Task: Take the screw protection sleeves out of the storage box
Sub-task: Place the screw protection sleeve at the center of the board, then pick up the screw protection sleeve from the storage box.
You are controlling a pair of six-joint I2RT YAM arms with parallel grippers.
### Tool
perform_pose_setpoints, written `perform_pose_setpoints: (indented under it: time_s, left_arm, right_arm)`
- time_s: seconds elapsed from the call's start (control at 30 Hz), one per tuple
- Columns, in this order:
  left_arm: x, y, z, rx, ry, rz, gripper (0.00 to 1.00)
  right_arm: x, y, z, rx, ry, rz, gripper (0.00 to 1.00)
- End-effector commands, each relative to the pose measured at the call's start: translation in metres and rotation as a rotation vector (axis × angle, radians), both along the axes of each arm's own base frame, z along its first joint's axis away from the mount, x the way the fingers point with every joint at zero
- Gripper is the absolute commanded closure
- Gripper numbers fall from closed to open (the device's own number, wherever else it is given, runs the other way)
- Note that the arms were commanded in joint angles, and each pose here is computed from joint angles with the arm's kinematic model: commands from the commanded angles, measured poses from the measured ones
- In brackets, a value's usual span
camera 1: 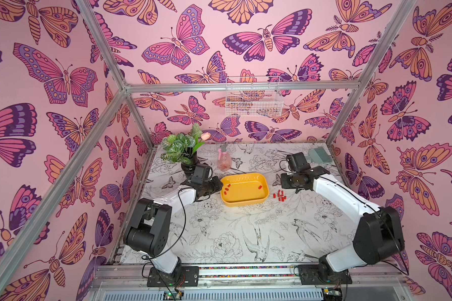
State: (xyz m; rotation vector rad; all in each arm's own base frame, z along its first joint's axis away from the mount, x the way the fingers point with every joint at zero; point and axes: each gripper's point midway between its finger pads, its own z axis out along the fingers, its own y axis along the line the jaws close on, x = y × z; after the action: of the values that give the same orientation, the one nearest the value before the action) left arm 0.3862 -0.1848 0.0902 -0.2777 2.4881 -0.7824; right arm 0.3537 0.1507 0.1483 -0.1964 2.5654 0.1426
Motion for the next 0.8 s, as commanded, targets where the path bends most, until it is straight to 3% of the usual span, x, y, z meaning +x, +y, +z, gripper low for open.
perform_pose_setpoints:
  time_s: [0.0, 0.17, 0.37, 0.77]
  left_arm:
    - [0.0, -0.002, -0.002, 0.024, 0.002, -0.015, 0.7]
    - [0.0, -0.002, -0.002, 0.024, 0.001, -0.016, 0.7]
    - [0.0, -0.001, -0.002, 0.025, 0.001, -0.014, 0.7]
    - [0.0, -0.002, -0.001, 0.024, -0.001, -0.015, 0.7]
  right_arm:
    - [0.0, 0.01, 0.015, -0.009, -0.078, -0.008, 0.71]
    - [-0.004, 0.048, 0.029, 0.044, -0.138, 0.066, 0.7]
    - [-0.001, 0.103, 0.022, 0.188, -0.096, 0.15, 0.7]
    - [0.01, 0.189, -0.019, 0.271, 0.003, 0.247, 0.7]
